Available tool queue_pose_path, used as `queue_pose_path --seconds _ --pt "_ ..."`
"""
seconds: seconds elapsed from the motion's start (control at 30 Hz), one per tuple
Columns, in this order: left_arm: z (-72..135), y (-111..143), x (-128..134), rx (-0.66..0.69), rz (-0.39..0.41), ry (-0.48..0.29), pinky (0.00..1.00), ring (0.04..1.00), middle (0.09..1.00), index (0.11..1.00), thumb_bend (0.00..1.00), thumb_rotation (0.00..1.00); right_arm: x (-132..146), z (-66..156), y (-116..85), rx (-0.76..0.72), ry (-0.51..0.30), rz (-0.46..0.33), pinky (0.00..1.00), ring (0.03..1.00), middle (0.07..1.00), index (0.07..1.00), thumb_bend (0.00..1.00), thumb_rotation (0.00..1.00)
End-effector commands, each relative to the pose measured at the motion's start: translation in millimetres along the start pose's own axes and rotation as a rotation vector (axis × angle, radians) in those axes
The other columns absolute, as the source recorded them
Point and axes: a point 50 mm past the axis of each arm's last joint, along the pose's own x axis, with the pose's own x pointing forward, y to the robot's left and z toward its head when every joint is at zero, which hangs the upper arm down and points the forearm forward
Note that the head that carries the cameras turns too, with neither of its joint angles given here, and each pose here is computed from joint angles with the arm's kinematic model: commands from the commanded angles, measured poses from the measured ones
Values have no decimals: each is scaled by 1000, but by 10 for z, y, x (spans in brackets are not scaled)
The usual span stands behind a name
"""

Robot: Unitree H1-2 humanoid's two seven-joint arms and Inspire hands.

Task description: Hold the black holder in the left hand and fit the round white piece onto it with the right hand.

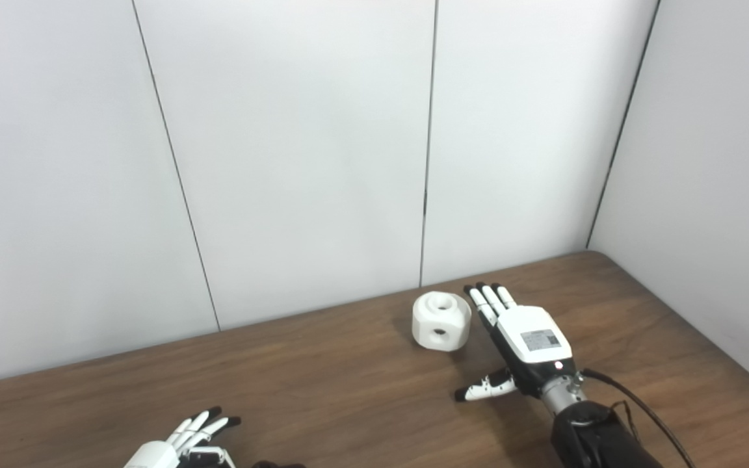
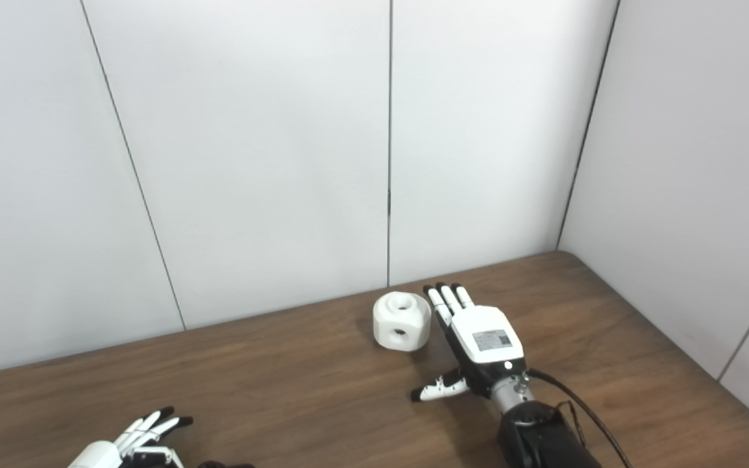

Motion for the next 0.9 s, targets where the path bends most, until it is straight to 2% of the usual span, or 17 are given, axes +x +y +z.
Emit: queue_pose_path --seconds 0.0,0.1,0.23,0.43,0.87 --pt "-45 -191 -98 34 -125 23 1000 1000 922 482 518 48 136 -11 -196 13 -7 -90 995 1000 1000 1000 884 950" --pt "-43 -187 -98 35 -126 23 1000 1000 923 482 518 48 140 2 -209 53 -16 -123 972 1000 1000 1000 882 938" --pt "-49 -184 -99 33 -124 24 1000 1000 920 482 518 48 138 32 -212 113 -25 -140 914 1000 1000 1000 898 978" --pt "-60 -178 -92 29 -121 20 1000 1000 919 482 517 48 154 43 -224 199 -36 -132 843 1000 1000 1000 994 1000" --pt "-66 -185 -83 36 -125 23 1000 1000 921 482 518 48 171 36 -299 114 -6 -51 811 1000 1000 1000 1000 1000"
